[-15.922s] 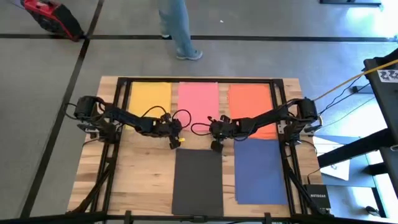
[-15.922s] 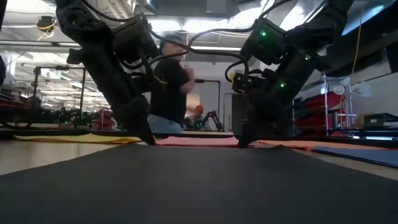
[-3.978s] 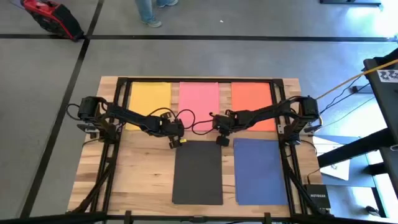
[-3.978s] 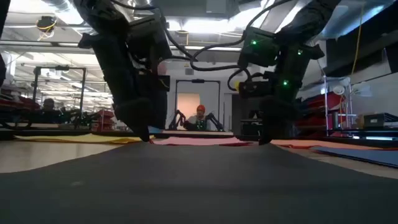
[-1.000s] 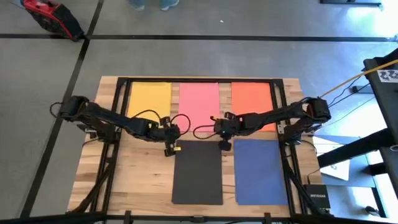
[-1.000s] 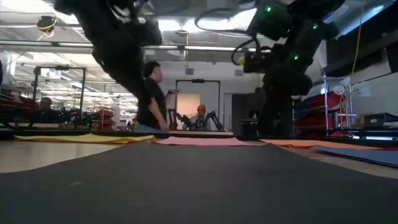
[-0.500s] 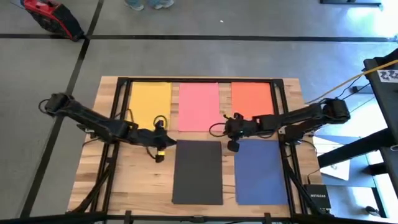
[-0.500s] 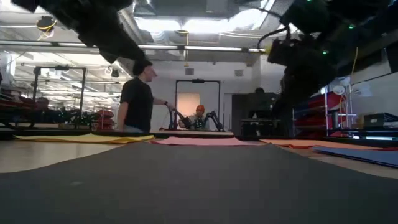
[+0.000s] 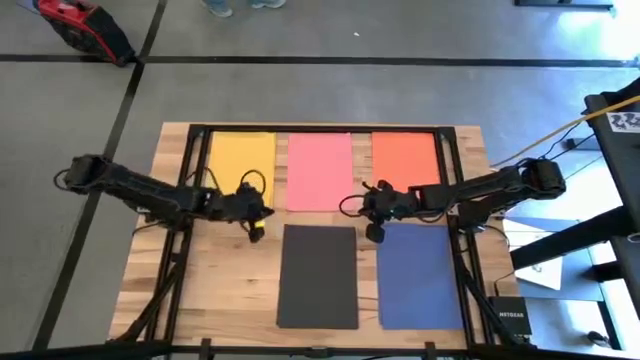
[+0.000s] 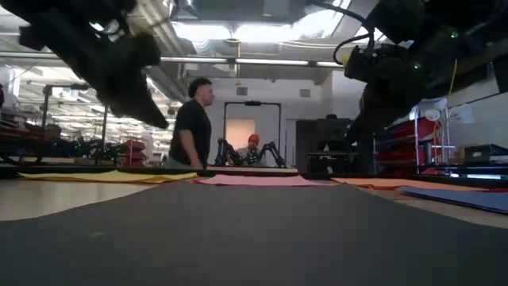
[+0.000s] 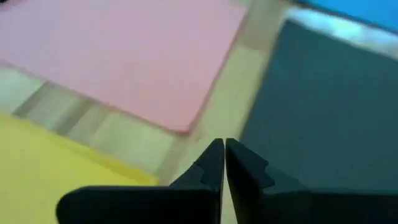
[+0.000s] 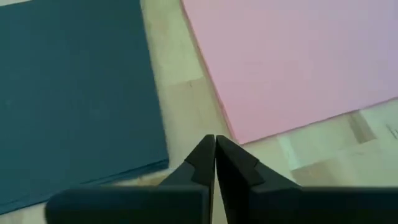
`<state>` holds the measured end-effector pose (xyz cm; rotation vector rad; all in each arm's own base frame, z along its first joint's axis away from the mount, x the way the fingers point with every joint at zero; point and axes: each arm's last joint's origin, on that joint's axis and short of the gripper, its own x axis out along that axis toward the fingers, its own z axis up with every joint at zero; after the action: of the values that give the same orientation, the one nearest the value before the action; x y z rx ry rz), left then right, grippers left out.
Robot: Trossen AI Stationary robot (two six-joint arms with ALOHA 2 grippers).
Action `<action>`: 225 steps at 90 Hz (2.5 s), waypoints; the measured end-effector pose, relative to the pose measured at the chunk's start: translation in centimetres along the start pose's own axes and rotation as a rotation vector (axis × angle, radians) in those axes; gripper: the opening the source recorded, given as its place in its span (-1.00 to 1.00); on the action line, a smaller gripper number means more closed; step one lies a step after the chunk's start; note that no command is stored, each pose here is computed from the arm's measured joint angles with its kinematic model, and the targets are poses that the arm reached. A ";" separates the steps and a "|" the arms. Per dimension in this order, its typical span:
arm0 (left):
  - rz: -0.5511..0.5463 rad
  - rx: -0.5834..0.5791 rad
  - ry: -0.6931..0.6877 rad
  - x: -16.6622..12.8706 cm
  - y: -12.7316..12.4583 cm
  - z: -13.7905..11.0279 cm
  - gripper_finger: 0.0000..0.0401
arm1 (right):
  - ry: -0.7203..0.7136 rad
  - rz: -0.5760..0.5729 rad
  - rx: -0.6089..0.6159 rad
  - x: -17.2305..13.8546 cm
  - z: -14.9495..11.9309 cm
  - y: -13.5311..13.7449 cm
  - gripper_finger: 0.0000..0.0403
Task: Organize paper
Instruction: Adjust the papers on the table
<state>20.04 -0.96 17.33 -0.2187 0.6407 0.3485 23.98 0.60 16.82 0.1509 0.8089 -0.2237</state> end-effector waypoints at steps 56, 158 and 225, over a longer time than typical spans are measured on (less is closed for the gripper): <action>0.192 0.281 0.214 7.7 5.9 3.1 -1.00 | 0.005 -0.003 -0.028 0.0 0.0 0.0 -0.99; 0.424 0.151 0.469 9.7 9.3 2.1 -1.00 | 0.030 -0.009 -0.005 0.0 -0.3 -0.1 -0.99; 0.431 0.137 0.514 9.6 9.0 2.8 -1.00 | 0.033 -0.009 -0.006 0.0 -0.3 -0.1 -0.99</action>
<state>25.27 10.53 12.81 -0.0323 1.2213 0.6693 23.74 0.59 16.62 0.1456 0.8437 -0.2281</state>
